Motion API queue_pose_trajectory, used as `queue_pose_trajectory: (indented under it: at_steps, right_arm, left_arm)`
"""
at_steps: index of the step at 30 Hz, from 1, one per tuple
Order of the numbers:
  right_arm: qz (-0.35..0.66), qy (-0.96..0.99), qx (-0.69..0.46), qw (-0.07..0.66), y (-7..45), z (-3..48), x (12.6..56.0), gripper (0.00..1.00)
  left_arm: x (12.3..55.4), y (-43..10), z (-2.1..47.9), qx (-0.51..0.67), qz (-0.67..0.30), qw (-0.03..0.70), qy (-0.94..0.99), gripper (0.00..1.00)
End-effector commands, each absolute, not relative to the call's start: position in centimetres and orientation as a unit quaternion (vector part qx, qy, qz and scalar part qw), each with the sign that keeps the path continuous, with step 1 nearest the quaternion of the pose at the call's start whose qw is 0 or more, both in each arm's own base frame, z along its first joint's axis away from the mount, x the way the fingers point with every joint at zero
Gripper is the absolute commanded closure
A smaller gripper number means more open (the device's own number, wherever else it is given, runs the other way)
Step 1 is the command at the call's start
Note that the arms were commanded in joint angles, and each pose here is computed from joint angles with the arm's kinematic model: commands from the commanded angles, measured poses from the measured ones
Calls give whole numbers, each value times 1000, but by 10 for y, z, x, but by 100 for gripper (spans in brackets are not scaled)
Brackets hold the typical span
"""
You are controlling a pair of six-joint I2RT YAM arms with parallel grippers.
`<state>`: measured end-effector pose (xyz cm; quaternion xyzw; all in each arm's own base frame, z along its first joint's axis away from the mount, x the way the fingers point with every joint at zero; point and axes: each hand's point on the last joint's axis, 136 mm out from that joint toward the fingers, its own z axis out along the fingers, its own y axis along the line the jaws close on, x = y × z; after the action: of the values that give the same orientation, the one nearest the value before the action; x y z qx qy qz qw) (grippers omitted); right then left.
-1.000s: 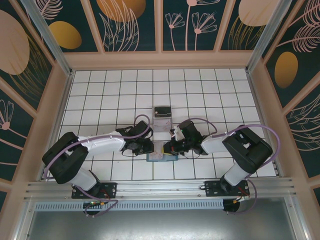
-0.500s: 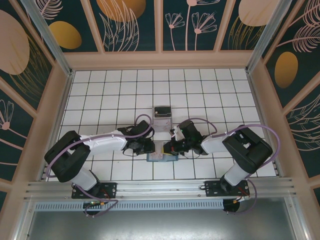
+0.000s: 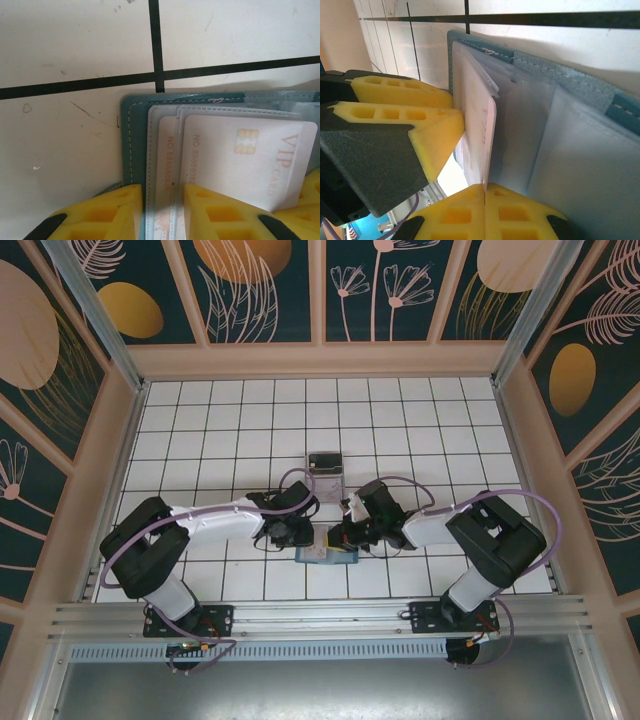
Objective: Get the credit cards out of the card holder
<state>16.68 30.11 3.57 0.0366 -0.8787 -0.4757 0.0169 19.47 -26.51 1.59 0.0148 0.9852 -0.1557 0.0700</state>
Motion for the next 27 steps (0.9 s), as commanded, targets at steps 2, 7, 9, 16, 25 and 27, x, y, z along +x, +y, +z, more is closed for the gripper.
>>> queue_pose_trajectory:
  at_steps: [2,7,9,16,25,27]
  right_arm:
    - [-474,-880,41,7,298,39,171,96]
    - [-476,-879,42,7,299,39,171,96]
    - [-475,-879,42,7,299,39,171,96]
    - [-472,-881,39,9,299,37,171,97]
    - [-462,-886,28,0,292,37,175,91]
    - [-464,-885,27,-1,292,37,175,90]
  left_arm:
    - [176,-226,-8,12,-68,40,997,74]
    - [175,-227,-12,16,-69,34,997,75]
    - [173,-226,-14,17,-65,30,997,77]
    - [170,-222,-16,18,-60,27,998,81]
    - [166,-217,-25,23,-47,18,998,80]
    - [166,-216,-25,24,-45,17,999,80]
